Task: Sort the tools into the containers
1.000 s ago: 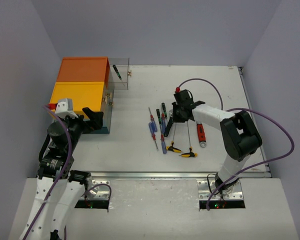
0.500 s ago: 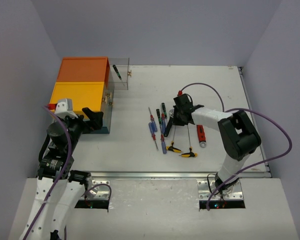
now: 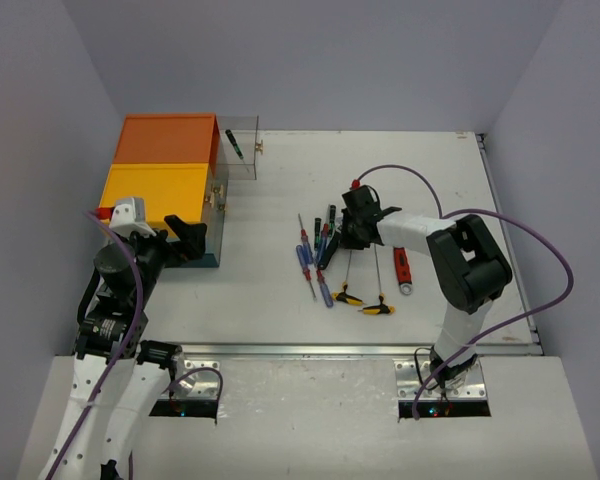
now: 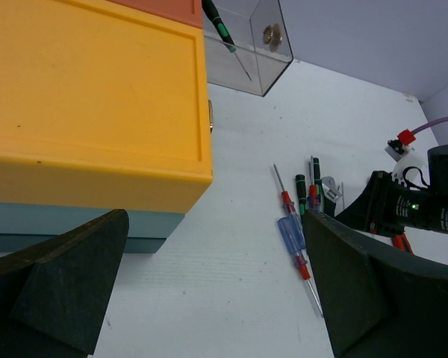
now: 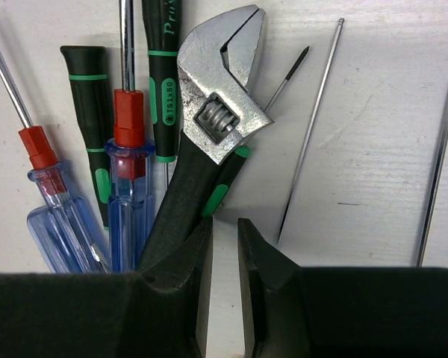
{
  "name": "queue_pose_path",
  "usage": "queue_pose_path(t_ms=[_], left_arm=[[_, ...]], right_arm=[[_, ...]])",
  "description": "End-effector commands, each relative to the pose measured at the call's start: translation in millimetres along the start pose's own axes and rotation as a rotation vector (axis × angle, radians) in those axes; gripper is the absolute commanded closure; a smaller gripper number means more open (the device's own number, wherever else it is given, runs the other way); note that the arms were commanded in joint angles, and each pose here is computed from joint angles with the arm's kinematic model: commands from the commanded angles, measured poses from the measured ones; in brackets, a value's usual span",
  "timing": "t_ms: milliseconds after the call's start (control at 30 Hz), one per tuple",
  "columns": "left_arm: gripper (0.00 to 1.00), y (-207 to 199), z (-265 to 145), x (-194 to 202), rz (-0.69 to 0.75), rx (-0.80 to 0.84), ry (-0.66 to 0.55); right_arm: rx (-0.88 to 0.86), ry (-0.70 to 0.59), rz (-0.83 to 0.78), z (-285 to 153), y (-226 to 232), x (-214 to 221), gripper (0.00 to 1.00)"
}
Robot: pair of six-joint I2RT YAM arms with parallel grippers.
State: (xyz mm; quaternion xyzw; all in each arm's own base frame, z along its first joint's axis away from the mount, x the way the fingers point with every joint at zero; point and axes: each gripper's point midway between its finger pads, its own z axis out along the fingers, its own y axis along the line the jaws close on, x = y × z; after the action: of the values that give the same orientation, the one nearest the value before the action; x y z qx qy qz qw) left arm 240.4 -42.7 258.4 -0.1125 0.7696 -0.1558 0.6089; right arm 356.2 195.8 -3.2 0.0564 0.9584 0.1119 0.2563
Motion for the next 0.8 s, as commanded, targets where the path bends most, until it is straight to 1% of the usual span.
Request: queue_pose_path(t_ms=[0, 467, 567, 767], left_arm=[[0.00, -8, 1, -9, 0.004, 0.037, -0.039], [0.00, -8, 1, -10, 0.004, 0.037, -0.040], [0.00, -12, 0, -8, 0.006, 0.059, -0.030], [0.00, -12, 0, -8, 0.006, 0.058, -0.032]], right_arm=[[-0.052, -0.058, 0.027, -5, 19, -18, 0.79], [-0.127, -0.064, 0.076, -8, 35, -20, 0.78], [-0.138, -0.072, 0.080, -9, 37, -23, 0.78], [-0.126, -0.037, 0.075, 4, 39, -21, 0.77]])
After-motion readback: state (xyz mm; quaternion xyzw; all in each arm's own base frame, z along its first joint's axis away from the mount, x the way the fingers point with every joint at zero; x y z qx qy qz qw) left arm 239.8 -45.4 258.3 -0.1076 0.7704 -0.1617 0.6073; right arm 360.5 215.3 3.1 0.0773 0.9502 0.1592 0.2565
